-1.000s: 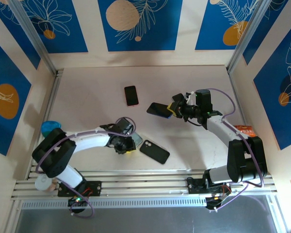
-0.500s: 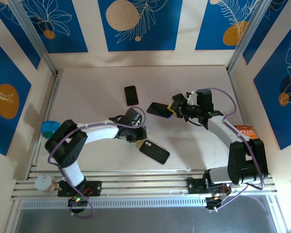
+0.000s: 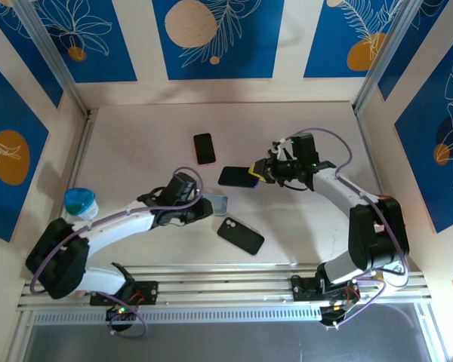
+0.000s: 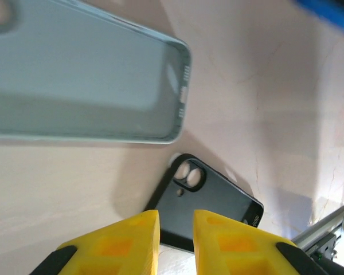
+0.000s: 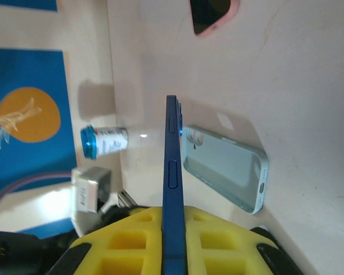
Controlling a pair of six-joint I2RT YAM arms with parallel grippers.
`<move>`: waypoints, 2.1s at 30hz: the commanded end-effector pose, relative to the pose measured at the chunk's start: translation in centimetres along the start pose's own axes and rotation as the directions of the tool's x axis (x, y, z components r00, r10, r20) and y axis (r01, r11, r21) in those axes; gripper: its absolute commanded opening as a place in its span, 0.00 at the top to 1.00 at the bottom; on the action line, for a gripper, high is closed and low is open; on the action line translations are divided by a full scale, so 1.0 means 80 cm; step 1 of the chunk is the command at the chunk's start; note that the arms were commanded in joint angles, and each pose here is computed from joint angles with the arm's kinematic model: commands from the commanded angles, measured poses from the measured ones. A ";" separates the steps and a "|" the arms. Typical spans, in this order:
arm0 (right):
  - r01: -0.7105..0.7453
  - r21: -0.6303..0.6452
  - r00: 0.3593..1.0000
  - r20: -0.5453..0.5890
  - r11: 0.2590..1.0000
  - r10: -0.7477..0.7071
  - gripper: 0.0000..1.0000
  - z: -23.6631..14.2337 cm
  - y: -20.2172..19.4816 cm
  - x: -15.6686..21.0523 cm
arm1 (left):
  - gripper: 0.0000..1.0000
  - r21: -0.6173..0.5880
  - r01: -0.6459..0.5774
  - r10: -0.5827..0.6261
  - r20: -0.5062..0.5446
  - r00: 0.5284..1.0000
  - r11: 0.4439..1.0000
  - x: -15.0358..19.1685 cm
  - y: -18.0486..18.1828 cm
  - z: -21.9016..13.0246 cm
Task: Put the phone into the phone case
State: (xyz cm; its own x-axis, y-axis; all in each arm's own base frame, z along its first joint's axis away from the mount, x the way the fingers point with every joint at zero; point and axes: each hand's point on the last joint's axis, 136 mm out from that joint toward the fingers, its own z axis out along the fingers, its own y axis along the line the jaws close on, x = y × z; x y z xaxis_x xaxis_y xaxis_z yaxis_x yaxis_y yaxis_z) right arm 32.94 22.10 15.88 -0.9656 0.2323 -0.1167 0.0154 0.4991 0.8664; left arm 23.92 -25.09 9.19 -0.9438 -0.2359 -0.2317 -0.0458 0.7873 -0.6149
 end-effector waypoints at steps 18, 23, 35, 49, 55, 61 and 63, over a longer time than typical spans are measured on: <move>0.101 -0.013 0.969 -0.227 0.995 -0.102 1.00 0.124 0.026 0.060 | 0.78 0.094 0.263 -0.277 0.191 0.942 0.960 -0.086 0.084 -0.011; 0.080 -0.016 0.970 -0.227 0.997 -0.081 1.00 0.140 0.023 0.057 | 0.79 0.095 0.282 -0.295 0.190 0.936 0.955 -0.097 0.095 -0.002; 0.061 0.001 0.969 -0.240 0.998 -0.059 1.00 0.157 0.017 0.059 | 0.81 0.053 0.257 -0.262 0.187 0.947 0.965 -0.108 0.106 0.009; 0.017 0.076 0.966 -0.259 0.997 0.004 1.00 0.165 -0.015 0.067 | 0.82 0.031 0.261 -0.262 0.176 0.949 0.965 -0.103 0.119 0.021; -0.010 0.131 0.962 -0.268 0.991 0.045 1.00 0.168 -0.035 0.071 | 0.83 0.014 0.262 -0.261 0.166 0.951 0.965 -0.099 0.125 0.026; -0.027 0.162 0.958 -0.276 0.986 0.071 1.00 0.174 -0.049 0.075 | 0.83 0.006 0.270 -0.268 0.157 0.951 0.963 -0.094 0.132 0.031; -0.021 0.166 0.957 -0.284 0.986 0.068 1.00 0.177 -0.049 0.077 | 0.83 0.009 0.273 -0.271 0.159 0.949 0.962 -0.094 0.132 0.032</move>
State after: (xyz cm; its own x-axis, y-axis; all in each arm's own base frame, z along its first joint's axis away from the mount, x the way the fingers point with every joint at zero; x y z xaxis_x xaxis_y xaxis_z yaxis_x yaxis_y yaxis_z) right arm 31.47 33.72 7.28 -0.9999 0.0052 0.0143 0.0147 0.5639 0.8257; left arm 31.27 -16.60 2.82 -0.8276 -0.5361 -0.1665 -0.3116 0.6853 -0.6582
